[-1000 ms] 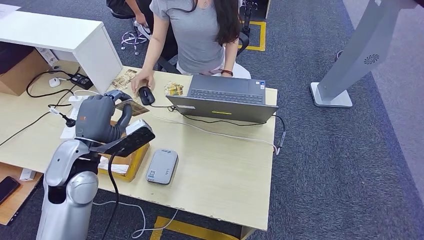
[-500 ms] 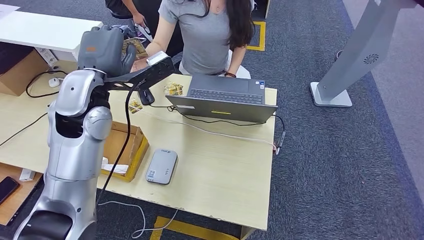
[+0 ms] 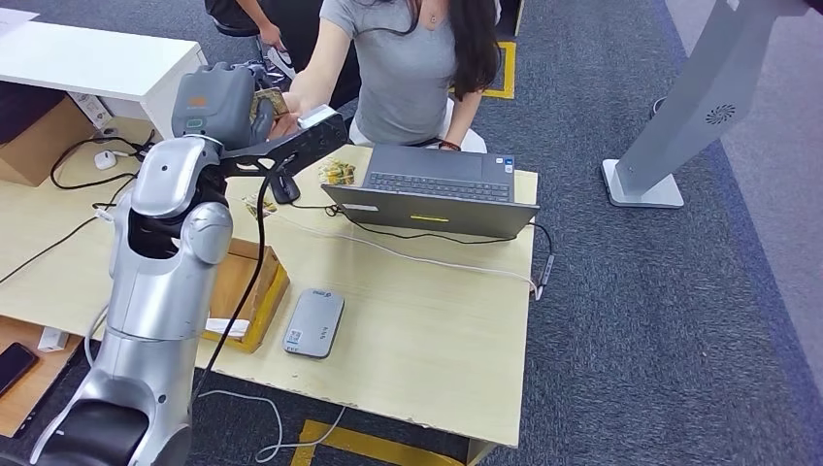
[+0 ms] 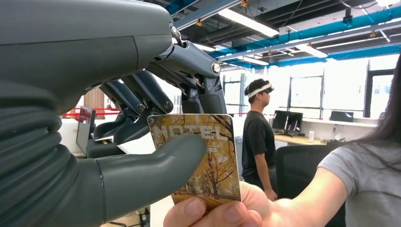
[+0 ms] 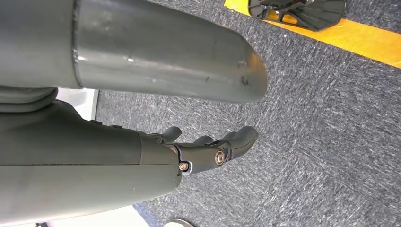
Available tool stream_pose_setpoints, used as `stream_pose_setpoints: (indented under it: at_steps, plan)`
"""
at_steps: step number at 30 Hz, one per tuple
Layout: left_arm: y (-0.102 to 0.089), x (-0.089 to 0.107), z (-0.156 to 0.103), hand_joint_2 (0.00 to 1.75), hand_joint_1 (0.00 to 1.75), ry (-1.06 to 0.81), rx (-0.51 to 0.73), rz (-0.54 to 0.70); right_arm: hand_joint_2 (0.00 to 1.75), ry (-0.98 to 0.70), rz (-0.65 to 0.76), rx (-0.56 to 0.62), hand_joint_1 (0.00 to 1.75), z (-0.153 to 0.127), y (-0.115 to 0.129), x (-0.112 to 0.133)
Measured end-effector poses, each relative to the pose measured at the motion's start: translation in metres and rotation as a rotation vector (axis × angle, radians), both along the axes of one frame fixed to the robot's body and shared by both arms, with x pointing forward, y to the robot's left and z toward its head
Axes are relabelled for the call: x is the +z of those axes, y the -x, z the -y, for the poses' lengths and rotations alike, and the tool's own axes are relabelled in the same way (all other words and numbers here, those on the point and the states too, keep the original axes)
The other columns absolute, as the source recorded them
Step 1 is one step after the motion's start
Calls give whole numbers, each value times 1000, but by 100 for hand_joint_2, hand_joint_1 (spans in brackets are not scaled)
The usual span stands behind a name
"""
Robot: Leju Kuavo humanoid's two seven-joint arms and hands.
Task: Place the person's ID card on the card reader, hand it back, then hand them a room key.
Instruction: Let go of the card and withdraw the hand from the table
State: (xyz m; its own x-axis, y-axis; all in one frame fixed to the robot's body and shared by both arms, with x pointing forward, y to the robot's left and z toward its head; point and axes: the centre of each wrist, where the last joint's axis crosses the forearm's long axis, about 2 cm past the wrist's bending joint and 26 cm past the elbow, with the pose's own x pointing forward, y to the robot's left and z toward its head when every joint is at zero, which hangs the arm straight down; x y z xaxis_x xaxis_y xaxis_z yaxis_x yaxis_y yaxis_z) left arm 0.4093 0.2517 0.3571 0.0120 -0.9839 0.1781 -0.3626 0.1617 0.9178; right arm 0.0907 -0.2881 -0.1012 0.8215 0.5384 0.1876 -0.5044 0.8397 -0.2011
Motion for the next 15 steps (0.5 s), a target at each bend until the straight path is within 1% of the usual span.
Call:
stream_pose_setpoints:
  at_steps: [1,2,9,12,15]
  plan:
    - [0,-1,0,175,3,0,0,-2,0,0,0,0,0,0,0,0]
    - [-1,-1,0,175,0,0,1,-4,0,-1,0,1,0,0,0,0]
    - [-1,-6,0,175,0,0,-16,4,0,1,-2,12,0,-1,-1,0]
    - [3,-12,0,175,0,28,-77,28,0,0,-2,7,0,-1,-1,0]
    - [18,-19,-1,175,0,90,-183,70,0,-5,-5,-12,0,0,2,-1]
